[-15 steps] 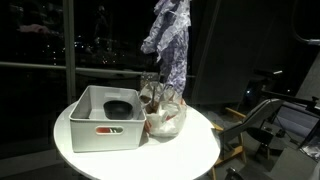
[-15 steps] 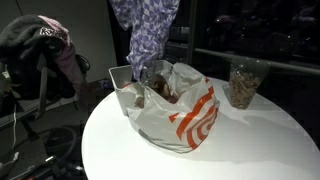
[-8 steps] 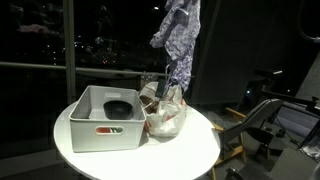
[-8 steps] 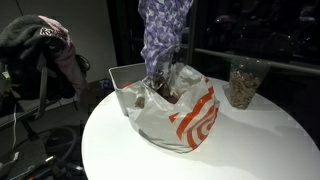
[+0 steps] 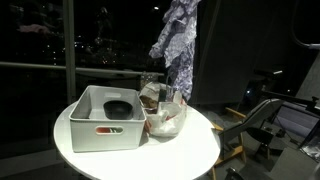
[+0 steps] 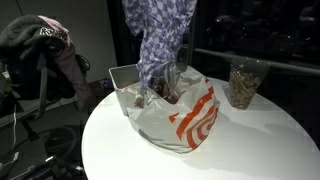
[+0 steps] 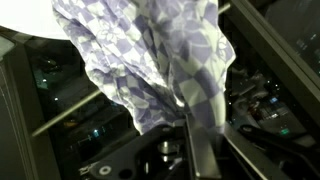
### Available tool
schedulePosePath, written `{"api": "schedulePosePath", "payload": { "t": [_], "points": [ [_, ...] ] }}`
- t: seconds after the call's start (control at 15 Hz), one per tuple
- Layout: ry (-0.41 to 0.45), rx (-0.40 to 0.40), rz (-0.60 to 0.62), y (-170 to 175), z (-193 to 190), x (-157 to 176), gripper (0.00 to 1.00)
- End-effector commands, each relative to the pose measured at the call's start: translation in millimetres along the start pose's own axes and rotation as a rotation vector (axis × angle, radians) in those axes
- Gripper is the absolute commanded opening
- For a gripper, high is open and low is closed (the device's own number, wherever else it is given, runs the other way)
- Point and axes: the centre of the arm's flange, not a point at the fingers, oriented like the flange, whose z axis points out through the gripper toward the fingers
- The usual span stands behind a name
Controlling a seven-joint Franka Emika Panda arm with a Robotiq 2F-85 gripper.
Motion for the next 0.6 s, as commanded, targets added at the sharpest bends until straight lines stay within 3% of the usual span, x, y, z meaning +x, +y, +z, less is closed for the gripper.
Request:
{"api": "schedulePosePath", "payload": {
  "t": [0.0,0.27,0.53],
  "points": [
    [-0.039,-0.031,-0.02,2,44,-13,0.01],
    [-0.12,-0.052,-0.072,-6,88,-35,0.01],
    [-0.171,0.02,-0.158,-22,108,-61,0.01]
  ]
}}
